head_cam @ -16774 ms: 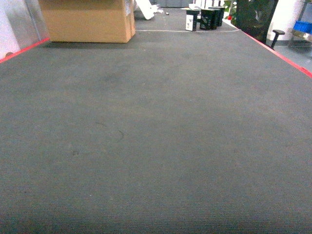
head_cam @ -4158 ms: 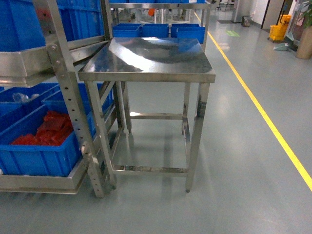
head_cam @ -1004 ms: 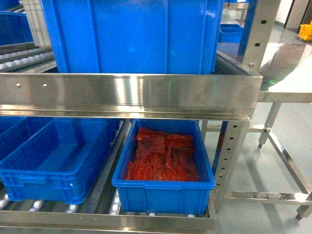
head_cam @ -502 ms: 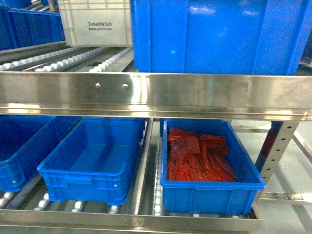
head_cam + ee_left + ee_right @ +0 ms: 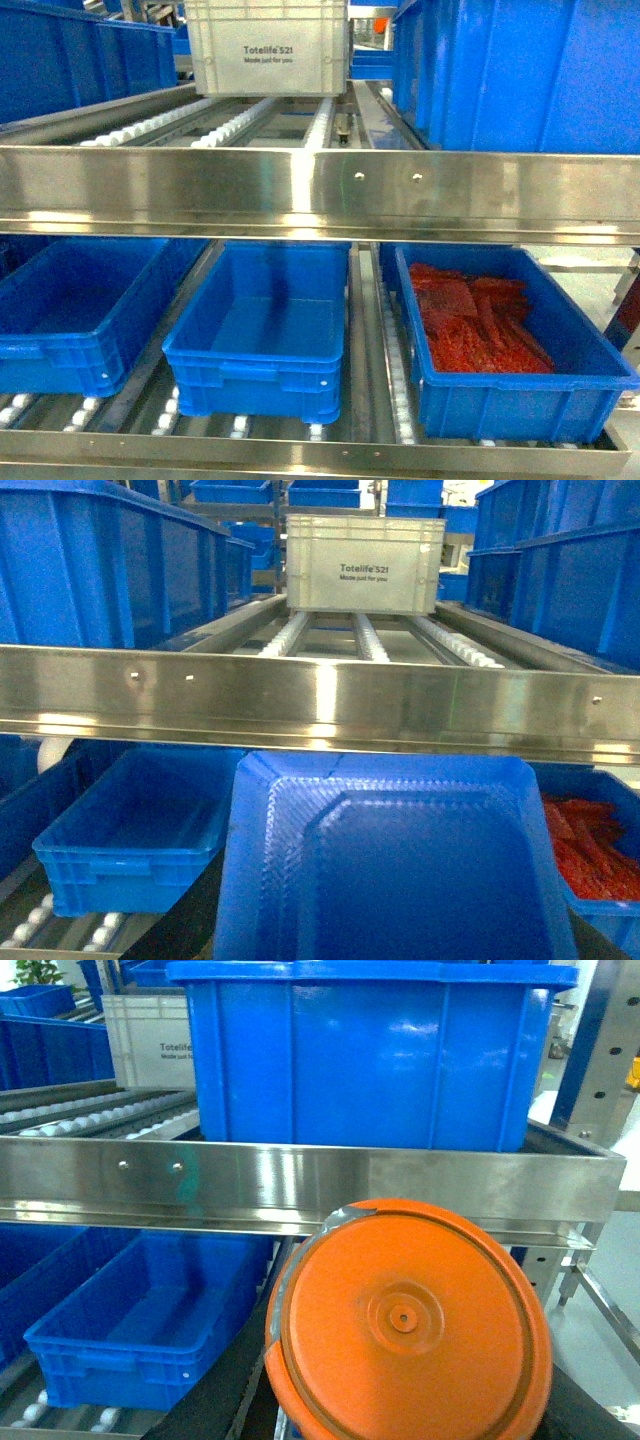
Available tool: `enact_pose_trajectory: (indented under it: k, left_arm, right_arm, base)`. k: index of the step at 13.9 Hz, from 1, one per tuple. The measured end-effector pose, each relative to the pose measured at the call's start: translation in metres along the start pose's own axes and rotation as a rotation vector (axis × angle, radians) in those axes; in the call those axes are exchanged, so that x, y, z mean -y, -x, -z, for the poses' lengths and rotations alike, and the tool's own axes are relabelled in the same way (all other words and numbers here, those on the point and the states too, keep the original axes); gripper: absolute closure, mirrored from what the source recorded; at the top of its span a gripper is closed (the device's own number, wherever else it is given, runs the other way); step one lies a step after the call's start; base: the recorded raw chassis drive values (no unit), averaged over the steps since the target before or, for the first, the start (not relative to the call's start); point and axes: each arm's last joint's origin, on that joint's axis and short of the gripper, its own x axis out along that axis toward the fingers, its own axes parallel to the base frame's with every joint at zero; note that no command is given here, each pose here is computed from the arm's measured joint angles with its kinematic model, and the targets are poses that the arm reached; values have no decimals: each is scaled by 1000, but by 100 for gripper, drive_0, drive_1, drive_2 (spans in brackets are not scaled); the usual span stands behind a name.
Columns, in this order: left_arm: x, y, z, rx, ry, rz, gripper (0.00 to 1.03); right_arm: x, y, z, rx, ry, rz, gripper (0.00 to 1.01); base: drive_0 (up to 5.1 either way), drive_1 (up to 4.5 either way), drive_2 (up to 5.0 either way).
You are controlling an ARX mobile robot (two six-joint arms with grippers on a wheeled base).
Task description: Sort blue parts and orange caps into right shelf containers
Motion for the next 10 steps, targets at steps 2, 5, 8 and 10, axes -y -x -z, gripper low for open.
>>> enact_pose_trajectory:
  k: [2, 5, 8, 10]
  left_arm:
    - [0, 0, 0, -1, 0, -1, 62]
    - [0, 0, 0, -3, 0, 0, 62]
    - [0, 0, 0, -3, 0, -1, 62]
    - [0, 0, 0, -2, 0, -1, 62]
  right_arm:
    - [0, 0, 0, 0, 0, 0, 58]
    - [0, 0, 0, 0, 0, 0, 58]
    - [0, 0, 0, 0, 0, 0, 58]
    - [0, 0, 0, 1, 0, 0, 58]
  base:
    - [-489, 256, 256]
    - [-498, 247, 247]
    - [-489, 257, 257]
    - [-492, 254, 254]
